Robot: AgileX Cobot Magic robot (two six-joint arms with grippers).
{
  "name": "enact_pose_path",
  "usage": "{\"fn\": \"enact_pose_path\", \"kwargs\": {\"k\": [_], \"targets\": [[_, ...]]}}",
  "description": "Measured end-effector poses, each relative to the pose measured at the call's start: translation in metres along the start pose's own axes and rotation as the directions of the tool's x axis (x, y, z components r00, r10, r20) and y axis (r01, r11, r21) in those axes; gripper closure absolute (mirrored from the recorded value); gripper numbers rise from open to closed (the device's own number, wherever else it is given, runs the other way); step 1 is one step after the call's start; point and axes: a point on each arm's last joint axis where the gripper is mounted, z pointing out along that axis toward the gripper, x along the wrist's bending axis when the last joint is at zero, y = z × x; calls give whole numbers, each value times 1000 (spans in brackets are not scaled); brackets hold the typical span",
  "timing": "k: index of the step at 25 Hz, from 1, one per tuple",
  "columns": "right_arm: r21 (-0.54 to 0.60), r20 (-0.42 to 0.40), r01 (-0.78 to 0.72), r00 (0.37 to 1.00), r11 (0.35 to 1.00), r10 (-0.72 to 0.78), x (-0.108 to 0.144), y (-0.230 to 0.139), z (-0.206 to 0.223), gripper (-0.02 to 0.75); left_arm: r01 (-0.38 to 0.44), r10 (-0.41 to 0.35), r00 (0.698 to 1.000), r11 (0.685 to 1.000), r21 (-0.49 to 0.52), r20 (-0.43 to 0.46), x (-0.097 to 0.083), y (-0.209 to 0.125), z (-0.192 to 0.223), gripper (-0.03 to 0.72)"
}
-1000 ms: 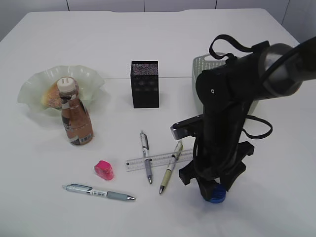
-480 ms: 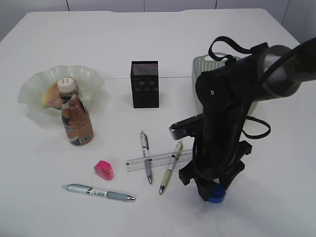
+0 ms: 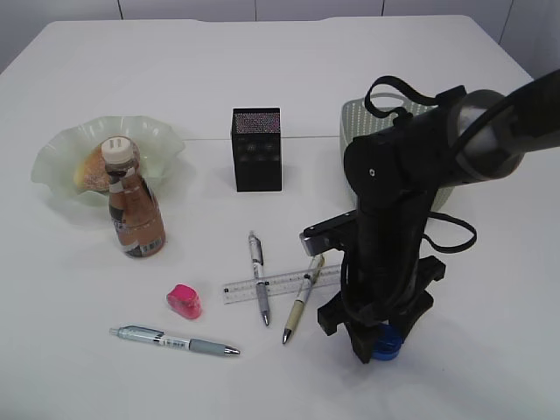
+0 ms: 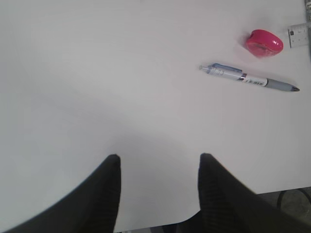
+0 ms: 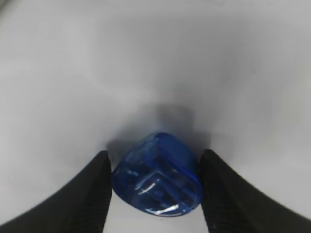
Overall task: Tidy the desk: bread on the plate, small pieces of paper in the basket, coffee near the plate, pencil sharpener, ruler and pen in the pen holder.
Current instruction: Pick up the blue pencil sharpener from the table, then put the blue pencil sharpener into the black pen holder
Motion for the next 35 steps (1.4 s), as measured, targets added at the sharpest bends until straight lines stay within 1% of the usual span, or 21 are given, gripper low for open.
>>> {"fn": "enact_pose_path", "kwargs": {"k": [5,17,21,25,29,32,35], "targets": [[0,0,0,1000,1000,0,0,0,0,353,0,0,1000,1000,-2,0,0,0,0,308],[-8,-1,2,1000,1000,-2,0,4,-3,356,0,0,1000,1000,-2,0,0,0,0,308],[-57,-4,4,1000,998,-5,2,17,-19,356,0,0,1000,1000,-2,0,0,0,0,308],[-140,-8,7,1000,990,-8,3,33,-42,356,0,0,1000,1000,-4,0,0,0,0,308],[-253,-15,10,1000,967,-14,6,50,-72,356,0,0,1000,1000,-21,-2,0,2,0,308],[-360,-21,8,1000,933,-17,8,63,-94,356,0,0,1000,1000,-24,-2,0,2,0,308],[-490,-26,6,999,872,-21,9,75,-114,356,0,0,1000,1000,-24,-2,0,2,0,308]]}}
